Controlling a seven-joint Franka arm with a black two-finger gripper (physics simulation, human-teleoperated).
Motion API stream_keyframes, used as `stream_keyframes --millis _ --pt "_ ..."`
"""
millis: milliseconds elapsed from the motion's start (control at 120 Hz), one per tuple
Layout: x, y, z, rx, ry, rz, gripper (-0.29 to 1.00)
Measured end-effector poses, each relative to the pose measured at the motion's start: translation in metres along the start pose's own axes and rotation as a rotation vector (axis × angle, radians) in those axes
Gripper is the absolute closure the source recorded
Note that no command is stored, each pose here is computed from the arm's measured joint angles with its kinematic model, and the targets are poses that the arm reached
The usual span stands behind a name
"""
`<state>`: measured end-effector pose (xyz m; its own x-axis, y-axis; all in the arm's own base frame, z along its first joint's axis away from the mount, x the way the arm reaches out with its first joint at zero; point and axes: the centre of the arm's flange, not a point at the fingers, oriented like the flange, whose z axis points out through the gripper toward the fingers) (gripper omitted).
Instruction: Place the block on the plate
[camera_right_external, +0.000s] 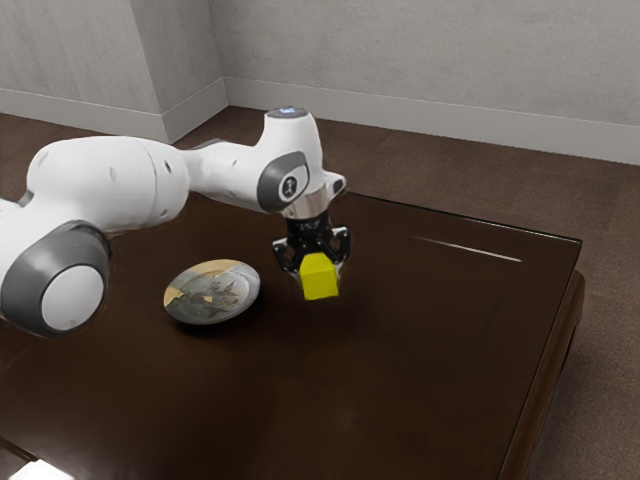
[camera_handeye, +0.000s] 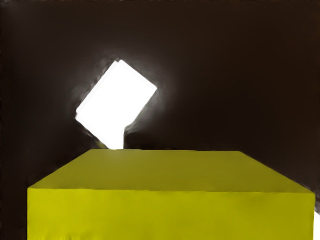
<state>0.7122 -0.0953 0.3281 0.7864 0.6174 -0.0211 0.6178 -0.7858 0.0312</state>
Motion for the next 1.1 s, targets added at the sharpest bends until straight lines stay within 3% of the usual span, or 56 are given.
stream_keyframes --millis 175,450,517,733,917,1100 --pt "0.021 -0.1 -0.05 0.016 0.006 -0.111 0.27" --pt "0.087 -0.195 0.0 0.024 -0.067 -0.205 0.26" --pt "0.095 -0.199 0.014 0.021 -0.071 -0.194 0.26" --pt "0.097 -0.198 -0.002 -0.009 -0.034 -0.137 0.1" --pt "0.055 -0.171 -0.084 -0.038 0.051 -0.013 0.04" --pt "0.002 -0.144 -0.169 0.014 0.145 0.213 0.02"
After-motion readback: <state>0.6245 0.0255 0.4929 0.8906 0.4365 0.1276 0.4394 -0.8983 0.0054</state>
